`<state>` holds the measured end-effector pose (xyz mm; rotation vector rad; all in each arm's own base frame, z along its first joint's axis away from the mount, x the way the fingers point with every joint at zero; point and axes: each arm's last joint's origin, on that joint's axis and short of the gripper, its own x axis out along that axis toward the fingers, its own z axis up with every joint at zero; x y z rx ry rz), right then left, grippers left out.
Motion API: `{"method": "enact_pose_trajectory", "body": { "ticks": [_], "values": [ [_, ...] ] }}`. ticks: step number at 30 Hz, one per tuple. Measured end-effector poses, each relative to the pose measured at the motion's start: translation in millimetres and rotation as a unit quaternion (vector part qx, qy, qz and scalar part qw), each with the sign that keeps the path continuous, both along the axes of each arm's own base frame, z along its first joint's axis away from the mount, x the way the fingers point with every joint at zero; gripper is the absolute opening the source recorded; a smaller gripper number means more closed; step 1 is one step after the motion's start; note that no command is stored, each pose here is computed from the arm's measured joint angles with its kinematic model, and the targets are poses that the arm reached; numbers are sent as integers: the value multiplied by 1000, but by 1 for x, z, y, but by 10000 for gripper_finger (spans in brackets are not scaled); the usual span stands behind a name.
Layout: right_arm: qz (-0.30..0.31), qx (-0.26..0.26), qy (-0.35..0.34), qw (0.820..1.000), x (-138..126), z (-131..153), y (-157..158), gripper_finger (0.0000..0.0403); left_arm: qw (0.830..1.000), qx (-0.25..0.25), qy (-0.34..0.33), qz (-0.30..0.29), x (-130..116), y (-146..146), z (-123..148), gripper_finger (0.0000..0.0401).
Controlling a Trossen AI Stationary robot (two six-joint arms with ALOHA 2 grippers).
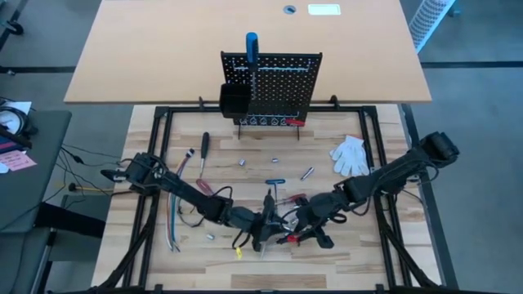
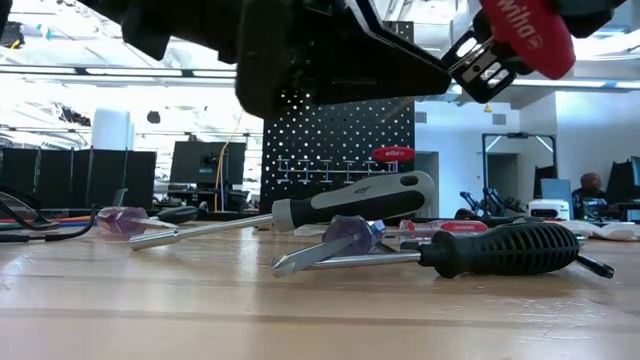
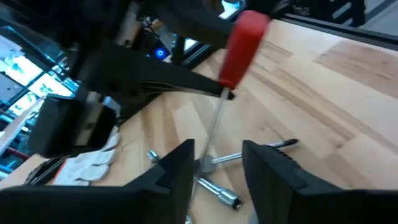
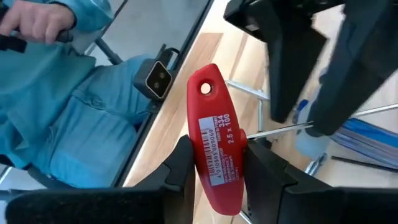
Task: Hang tools onto peg board
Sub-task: Hang the red allen wrench on the black pegboard
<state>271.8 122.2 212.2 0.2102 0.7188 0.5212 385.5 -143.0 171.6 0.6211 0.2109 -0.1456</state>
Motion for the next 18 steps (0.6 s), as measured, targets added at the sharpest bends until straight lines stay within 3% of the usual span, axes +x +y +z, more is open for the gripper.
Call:
{"method": "enact_pose_trajectory", "body": {
  "ticks": [12,14,18],
  "values": [
    [-7,10,-19,1000,3,5,-4,104,1000,-8,5,9,2,5,-1,11],
    [-12,10,-20,1000,4,5,-6,121,1000,-23,8,12,1,4,-1,5],
    [-47,35,-1,998,8,5,-17,195,996,-75,24,31,-2,6,-2,2]
  ]
}}
